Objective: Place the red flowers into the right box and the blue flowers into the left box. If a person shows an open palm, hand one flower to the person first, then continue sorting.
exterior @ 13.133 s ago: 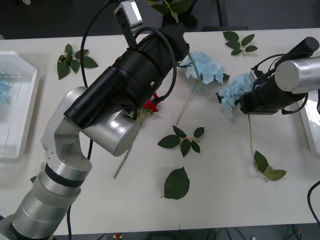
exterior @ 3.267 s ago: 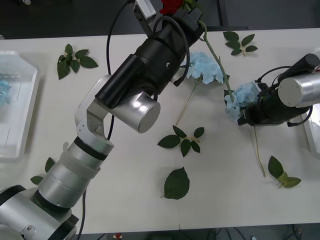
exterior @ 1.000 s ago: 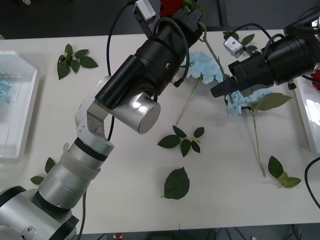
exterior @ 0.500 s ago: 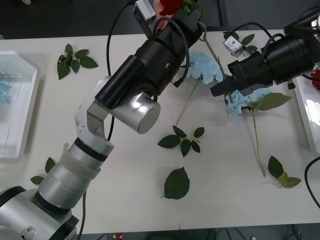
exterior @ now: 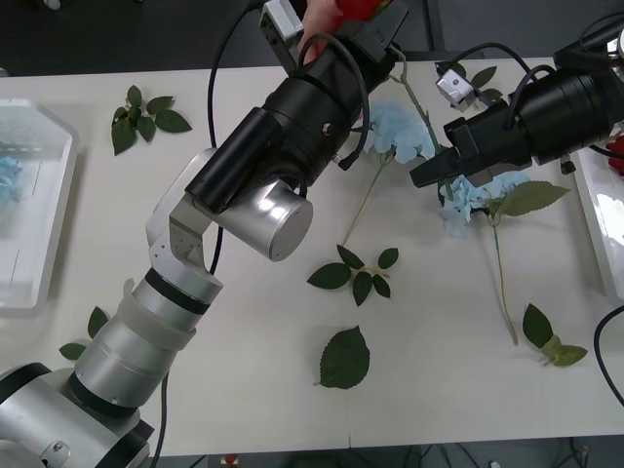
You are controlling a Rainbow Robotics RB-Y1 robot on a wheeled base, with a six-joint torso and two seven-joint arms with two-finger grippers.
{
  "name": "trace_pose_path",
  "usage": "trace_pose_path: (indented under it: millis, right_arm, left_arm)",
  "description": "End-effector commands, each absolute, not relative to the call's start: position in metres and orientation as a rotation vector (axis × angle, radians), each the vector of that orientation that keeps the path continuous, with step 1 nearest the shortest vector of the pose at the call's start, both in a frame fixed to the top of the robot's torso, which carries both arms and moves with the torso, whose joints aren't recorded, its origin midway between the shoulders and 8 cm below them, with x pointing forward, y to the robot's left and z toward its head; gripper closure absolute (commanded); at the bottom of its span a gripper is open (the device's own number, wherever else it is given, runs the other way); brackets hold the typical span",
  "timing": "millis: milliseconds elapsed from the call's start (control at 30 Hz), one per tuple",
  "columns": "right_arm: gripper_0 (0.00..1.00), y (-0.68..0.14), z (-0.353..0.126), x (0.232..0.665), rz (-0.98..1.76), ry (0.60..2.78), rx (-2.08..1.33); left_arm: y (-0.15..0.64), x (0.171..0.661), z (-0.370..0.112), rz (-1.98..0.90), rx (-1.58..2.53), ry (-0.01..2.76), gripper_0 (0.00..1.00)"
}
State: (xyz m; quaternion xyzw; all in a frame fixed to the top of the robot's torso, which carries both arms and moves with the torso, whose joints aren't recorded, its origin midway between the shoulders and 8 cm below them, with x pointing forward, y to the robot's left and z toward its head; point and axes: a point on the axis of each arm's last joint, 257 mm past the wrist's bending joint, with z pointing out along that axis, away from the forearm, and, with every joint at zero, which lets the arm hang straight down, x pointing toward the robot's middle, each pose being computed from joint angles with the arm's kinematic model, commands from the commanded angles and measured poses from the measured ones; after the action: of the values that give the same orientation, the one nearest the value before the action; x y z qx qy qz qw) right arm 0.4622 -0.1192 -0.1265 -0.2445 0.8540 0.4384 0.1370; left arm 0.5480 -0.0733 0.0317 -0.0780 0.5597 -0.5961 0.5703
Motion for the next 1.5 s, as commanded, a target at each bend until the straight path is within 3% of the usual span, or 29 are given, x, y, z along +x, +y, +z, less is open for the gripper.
trace_pose_path:
  millis: [33, 200, 567, 900, 1500]
  right_arm:
    - [1.0, -0.104, -0.106, 0.467, 1.24, 2.425, -0.771]
    - [1.0, -0.102, -0.105, 0.467, 1.248, 2.42, -0.769]
    - [1.0, -0.106, -0.098, 0.474, 1.246, 2.397, -0.733]
    - [1.0, -0.157, -0.057, 0.533, 1.234, 2.24, -0.463]
    - [1.0, -0.196, 0.051, 0.645, 0.699, 1.646, -0.528]
  left_arm:
    - [-0.069, 0.542, 0.052, -1.414, -0.189, 1.253, 0.09]
    - [-0.069, 0.542, 0.052, -1.414, -0.189, 1.253, 0.0]
    - [-0.069, 0.542, 0.052, -1.414, -0.189, 1.253, 0.0]
    - [-0.069, 0.542, 0.052, -1.414, -0.189, 1.253, 0.0]
    - [-0.069, 0.542, 0.052, -1.414, -0.189, 1.253, 0.0]
